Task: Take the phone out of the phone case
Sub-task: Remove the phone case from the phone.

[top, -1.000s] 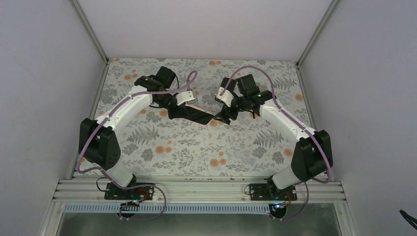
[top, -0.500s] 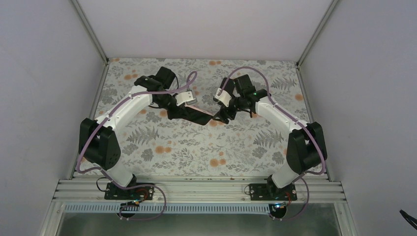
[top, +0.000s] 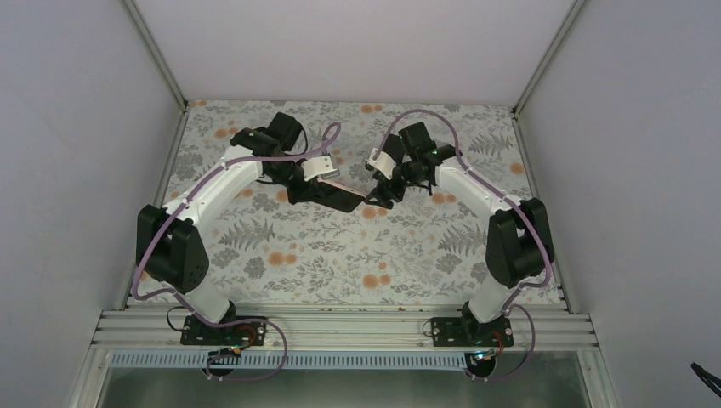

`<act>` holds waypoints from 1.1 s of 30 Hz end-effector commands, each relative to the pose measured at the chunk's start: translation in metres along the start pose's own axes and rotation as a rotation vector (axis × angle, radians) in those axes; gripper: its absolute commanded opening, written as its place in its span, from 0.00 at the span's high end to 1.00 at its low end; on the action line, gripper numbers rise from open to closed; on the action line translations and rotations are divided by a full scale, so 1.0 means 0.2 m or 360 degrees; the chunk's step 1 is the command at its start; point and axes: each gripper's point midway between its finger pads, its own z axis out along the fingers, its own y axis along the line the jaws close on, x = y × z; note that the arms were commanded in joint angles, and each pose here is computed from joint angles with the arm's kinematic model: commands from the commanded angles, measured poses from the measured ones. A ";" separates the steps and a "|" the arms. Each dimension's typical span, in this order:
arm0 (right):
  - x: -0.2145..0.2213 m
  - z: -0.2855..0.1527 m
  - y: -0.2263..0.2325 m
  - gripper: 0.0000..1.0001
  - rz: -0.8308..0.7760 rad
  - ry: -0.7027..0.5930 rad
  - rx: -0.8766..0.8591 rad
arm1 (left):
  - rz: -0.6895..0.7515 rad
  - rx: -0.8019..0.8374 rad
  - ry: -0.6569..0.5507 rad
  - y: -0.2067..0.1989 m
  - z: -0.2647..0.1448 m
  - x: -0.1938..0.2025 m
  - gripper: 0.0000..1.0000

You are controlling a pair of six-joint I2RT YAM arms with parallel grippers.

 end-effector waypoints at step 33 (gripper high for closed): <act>0.13 -0.22 0.27 0.18 -0.0126 -0.0106 -0.0267 | 0.0144 0.0199 -0.0067 -0.22 0.00 -0.09 0.98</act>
